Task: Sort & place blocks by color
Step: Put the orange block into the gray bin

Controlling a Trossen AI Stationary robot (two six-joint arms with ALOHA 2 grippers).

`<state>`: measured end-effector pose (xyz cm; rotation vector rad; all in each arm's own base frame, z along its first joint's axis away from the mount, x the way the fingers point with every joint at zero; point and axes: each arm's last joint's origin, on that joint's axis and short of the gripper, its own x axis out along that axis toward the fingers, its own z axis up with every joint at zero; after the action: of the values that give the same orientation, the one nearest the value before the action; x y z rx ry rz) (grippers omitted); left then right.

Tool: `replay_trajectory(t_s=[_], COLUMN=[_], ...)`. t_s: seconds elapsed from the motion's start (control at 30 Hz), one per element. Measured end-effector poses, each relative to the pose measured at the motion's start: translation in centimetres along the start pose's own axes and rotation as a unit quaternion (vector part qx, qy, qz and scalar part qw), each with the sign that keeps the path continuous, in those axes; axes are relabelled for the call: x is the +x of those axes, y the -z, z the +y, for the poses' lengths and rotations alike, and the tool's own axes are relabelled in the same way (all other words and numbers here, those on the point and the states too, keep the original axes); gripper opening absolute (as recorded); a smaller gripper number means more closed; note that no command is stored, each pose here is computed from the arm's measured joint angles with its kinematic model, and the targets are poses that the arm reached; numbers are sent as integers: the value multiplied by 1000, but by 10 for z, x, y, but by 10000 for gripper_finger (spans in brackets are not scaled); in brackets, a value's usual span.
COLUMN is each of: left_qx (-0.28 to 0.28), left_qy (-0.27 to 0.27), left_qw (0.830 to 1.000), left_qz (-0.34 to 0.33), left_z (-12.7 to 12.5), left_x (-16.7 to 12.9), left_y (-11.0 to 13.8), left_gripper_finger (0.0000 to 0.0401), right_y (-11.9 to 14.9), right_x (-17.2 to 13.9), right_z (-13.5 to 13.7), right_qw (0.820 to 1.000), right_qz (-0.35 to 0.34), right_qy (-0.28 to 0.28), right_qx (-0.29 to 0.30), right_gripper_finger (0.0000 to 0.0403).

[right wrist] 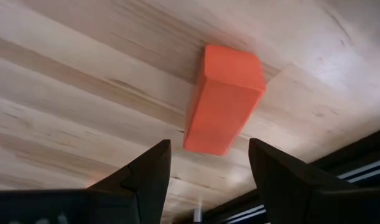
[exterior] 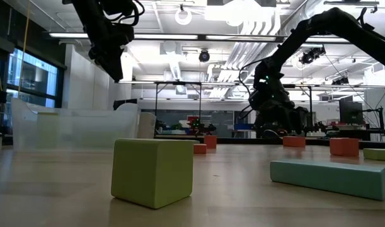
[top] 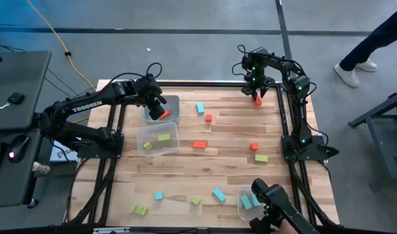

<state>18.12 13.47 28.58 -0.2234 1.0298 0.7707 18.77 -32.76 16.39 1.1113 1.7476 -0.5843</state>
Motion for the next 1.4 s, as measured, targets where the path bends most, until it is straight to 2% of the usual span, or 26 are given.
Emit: replay_trajectory(t_s=[0.37,0.87,1.0,1.27,1.4], left_qx=[0,0,0,0,0], left_qy=[0,0,0,0,0], left_qw=[1000,1000,1000,1000,1000], left_qz=[0,0,0,0,0], left_z=[0,0,0,0,0], left_x=[0,0,0,0,0], left_y=[0,0,0,0,0], left_gripper_finger=[133,133,133,133,133], right_y=[-4,-4,0,-1,2], right_x=[0,0,-17,-71,-92], right_z=[0,1,4,11,12], right_qw=[999,999,1000,993,985], right_qz=[-21,-12,-10,-119,-163], right_qy=[0,3,4,-1,6], right_qx=[32,31,18,-19,-60], right_gripper_finger=[205,205,205,205,205])
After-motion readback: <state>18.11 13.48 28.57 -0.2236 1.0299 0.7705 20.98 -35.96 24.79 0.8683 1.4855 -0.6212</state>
